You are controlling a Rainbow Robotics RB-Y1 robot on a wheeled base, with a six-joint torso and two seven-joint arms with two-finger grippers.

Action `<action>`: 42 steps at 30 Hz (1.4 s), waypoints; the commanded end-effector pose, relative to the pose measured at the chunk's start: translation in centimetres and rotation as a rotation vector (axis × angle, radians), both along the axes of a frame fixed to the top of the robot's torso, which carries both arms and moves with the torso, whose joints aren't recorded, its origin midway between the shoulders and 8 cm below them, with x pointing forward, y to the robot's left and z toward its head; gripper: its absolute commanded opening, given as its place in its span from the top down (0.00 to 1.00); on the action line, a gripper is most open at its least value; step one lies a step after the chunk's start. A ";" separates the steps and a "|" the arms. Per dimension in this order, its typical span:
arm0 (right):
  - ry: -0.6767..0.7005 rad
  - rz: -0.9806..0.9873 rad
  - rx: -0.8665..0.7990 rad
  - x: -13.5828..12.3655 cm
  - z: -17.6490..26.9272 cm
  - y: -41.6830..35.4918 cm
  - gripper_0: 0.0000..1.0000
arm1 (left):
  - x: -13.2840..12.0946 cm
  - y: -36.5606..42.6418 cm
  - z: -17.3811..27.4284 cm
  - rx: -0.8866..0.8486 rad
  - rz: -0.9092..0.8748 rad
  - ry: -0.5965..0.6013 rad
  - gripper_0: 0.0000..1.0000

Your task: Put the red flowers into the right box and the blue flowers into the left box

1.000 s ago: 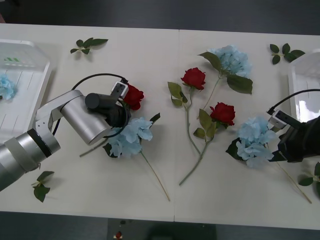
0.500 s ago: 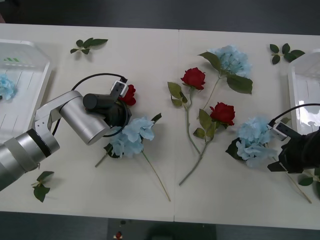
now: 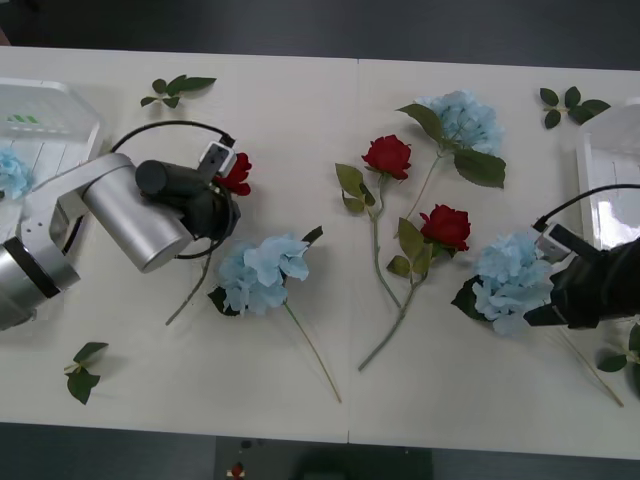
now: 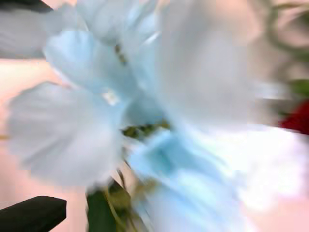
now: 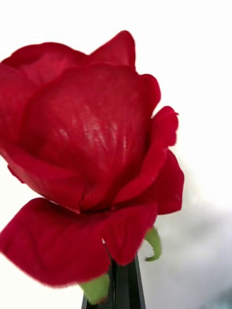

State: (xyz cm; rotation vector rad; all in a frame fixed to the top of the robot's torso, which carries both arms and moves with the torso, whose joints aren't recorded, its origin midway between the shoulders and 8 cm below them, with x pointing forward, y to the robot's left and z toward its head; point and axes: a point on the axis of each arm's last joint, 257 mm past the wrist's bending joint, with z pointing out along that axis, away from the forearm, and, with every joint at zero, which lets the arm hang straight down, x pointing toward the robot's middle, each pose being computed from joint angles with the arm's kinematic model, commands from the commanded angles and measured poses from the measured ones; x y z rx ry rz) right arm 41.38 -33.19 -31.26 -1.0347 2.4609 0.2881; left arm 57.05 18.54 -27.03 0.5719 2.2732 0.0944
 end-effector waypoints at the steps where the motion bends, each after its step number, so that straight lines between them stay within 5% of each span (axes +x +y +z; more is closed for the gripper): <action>1: -0.094 0.050 0.078 2.5 5.5 1.8 0.06 | 1.6 -0.1 10.3 -0.127 -0.003 -0.108 1.00; 13: -0.103 0.038 0.304 2.8 15.9 3.5 0.06 | -3.6 -9.3 27.2 -0.660 -0.170 -0.148 1.00; 21: -0.019 0.080 0.521 0.4 20.4 7.0 0.06 | -3.7 -16.1 32.5 -0.873 -0.168 -0.244 1.00; 30: 0.140 0.118 0.772 -1.8 25.4 10.8 0.06 | -4.5 -22.1 34.2 -1.035 -0.147 -0.269 1.00; 42: 0.197 0.168 0.986 -1.4 30.4 15.0 0.06 | -5.8 -25.9 33.1 -1.157 -0.098 -0.199 1.00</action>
